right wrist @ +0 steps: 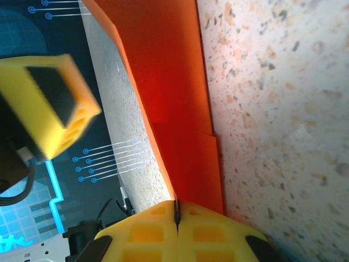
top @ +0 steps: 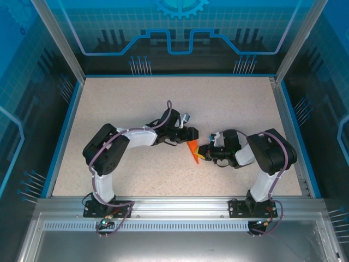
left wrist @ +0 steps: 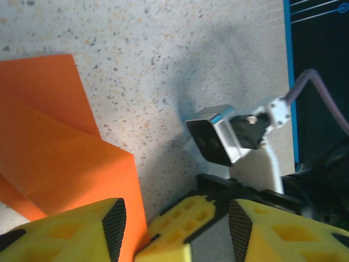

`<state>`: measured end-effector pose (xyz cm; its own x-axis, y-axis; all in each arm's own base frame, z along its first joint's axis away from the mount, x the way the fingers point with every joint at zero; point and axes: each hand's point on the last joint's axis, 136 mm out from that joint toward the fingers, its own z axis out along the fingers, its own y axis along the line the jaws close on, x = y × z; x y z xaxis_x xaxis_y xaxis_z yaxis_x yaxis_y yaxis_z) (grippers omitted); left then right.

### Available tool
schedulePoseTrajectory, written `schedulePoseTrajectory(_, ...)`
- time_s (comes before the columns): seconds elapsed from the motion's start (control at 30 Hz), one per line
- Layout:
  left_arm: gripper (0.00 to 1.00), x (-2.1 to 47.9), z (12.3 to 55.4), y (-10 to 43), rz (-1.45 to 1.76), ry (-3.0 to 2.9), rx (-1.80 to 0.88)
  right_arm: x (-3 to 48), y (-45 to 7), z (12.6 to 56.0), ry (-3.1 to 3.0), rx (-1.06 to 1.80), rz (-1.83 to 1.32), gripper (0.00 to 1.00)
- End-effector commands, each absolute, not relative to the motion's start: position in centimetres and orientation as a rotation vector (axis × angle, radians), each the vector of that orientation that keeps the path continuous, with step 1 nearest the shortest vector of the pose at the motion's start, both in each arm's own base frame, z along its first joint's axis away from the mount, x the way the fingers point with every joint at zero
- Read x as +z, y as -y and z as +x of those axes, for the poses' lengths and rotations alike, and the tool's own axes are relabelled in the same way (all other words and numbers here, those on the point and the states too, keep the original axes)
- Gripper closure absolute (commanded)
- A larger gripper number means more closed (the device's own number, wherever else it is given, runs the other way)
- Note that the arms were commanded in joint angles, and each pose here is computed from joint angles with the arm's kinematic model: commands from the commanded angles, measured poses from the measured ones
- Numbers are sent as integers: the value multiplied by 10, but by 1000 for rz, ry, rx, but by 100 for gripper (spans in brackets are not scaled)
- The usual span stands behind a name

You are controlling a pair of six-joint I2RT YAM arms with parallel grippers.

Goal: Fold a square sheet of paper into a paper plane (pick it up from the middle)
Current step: Fold the wing for the fifth time at the center of the table.

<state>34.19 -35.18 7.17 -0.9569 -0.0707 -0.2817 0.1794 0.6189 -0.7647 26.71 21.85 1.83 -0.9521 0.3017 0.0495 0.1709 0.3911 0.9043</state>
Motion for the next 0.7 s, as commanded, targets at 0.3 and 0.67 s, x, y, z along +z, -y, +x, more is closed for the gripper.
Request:
schedulePoseTrajectory(0.3, 47, 37, 355, 361, 129, -2669, -1207, -33, -193, 240, -2702, 1472, 768, 100)
schedulePoseTrajectory(0.67, 48, 6, 345, 357, 97, -2818, -1161, -25, -200, 240, -2749, 1414, 673, 99)
